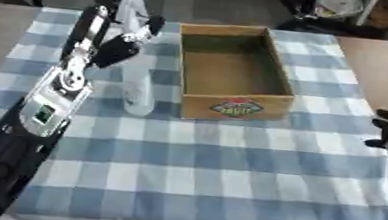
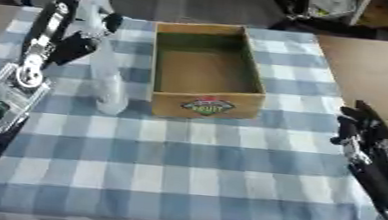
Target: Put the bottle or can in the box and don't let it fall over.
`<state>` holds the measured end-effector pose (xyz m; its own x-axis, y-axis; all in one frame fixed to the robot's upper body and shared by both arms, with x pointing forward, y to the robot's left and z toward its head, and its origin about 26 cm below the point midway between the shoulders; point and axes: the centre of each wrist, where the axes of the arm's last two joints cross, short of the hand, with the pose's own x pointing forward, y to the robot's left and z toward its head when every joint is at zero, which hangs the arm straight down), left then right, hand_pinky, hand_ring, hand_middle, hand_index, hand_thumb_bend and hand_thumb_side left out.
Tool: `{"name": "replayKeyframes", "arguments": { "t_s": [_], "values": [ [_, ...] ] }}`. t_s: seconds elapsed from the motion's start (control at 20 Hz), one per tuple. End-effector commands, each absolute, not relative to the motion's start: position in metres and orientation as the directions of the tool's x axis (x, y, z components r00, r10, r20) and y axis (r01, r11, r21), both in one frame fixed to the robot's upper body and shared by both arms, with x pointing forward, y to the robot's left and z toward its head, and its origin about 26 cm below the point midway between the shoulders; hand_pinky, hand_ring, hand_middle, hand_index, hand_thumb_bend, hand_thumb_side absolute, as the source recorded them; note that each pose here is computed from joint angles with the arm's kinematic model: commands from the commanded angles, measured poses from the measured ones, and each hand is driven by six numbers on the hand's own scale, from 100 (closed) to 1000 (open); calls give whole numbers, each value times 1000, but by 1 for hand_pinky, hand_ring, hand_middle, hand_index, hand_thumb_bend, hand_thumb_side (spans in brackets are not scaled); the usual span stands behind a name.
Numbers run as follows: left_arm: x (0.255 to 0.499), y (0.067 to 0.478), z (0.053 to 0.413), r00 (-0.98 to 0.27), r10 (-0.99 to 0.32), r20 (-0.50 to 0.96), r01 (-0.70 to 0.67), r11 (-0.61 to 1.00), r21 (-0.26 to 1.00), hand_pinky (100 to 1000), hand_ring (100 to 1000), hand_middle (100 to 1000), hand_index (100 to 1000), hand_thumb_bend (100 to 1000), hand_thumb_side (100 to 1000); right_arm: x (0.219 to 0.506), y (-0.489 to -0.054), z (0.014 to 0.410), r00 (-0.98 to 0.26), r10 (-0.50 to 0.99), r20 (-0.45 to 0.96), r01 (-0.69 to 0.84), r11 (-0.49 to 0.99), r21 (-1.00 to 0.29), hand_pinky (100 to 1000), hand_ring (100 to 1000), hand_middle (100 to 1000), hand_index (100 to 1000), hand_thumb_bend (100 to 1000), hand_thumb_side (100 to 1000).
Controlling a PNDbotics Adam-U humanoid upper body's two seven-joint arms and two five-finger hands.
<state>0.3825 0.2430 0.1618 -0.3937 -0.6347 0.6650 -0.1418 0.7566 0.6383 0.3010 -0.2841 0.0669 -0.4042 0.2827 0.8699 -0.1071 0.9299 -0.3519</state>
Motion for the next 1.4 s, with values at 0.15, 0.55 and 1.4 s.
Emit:
{"name": "replayKeyframes", "arguments": {
  "t_s": [0.15, 0.55, 1.4],
  "values": [
    [388, 243, 176, -411, -658, 631, -162, 734, 660, 794, 759, 807, 947, 521, 710, 302, -285, 72, -420, 282, 862, -111, 927, -358, 684, 886, 862, 1000, 154, 649],
    [394, 239, 181, -416, -666, 620, -166, 725, 668, 792, 758, 806, 947, 521, 711, 302, -284, 72, -423, 280, 862, -118, 926, -358, 684, 886, 862, 1000, 155, 649],
    [408, 238, 178, -391, -664, 637, -100, 719, 688, 790, 749, 787, 944, 521, 732, 303, -283, 72, -424, 275, 863, -128, 925, -358, 684, 886, 861, 1000, 158, 648]
  ]
}}
